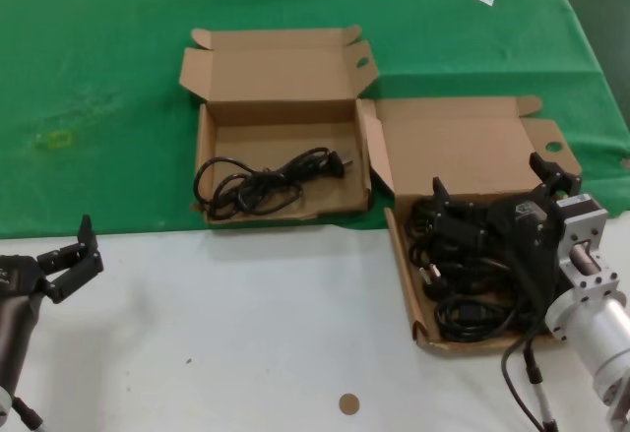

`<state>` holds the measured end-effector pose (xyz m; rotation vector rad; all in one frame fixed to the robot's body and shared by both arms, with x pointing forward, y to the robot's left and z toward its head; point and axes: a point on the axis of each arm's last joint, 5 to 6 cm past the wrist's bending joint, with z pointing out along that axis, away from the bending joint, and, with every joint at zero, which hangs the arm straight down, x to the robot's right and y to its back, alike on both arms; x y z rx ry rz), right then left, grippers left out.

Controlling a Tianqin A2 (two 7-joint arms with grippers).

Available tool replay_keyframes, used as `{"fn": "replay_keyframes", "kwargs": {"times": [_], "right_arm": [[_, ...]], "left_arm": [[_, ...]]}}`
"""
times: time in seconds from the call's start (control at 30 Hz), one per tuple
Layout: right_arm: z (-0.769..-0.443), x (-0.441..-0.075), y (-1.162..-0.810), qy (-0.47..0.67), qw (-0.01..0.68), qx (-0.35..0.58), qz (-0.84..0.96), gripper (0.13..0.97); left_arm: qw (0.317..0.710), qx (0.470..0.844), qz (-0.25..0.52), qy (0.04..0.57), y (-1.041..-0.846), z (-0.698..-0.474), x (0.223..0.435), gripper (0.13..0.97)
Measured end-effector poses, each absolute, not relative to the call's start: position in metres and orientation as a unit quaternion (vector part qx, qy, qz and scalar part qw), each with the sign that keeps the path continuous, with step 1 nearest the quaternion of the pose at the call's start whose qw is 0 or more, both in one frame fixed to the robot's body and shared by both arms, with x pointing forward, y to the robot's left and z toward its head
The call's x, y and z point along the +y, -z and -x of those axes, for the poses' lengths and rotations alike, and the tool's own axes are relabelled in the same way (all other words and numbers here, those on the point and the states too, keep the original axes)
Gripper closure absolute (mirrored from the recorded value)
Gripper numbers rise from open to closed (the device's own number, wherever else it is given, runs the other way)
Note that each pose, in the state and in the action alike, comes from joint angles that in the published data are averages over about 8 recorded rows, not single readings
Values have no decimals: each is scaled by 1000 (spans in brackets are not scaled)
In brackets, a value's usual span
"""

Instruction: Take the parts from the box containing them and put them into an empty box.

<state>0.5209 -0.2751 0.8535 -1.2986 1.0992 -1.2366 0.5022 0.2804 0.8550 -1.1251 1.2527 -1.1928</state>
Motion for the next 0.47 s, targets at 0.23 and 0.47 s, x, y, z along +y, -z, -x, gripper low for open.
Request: {"fn": "replay_keyframes", "kwargs": {"times": [0.23,0.47], "right_arm": [[-521,-275,-854,510,496,454,536,130],[-521,-275,-854,510,496,454,536,130]], "left_arm": [[513,521,468,496,-855,-502,280,132],[513,521,468,496,-855,-502,280,132]]}}
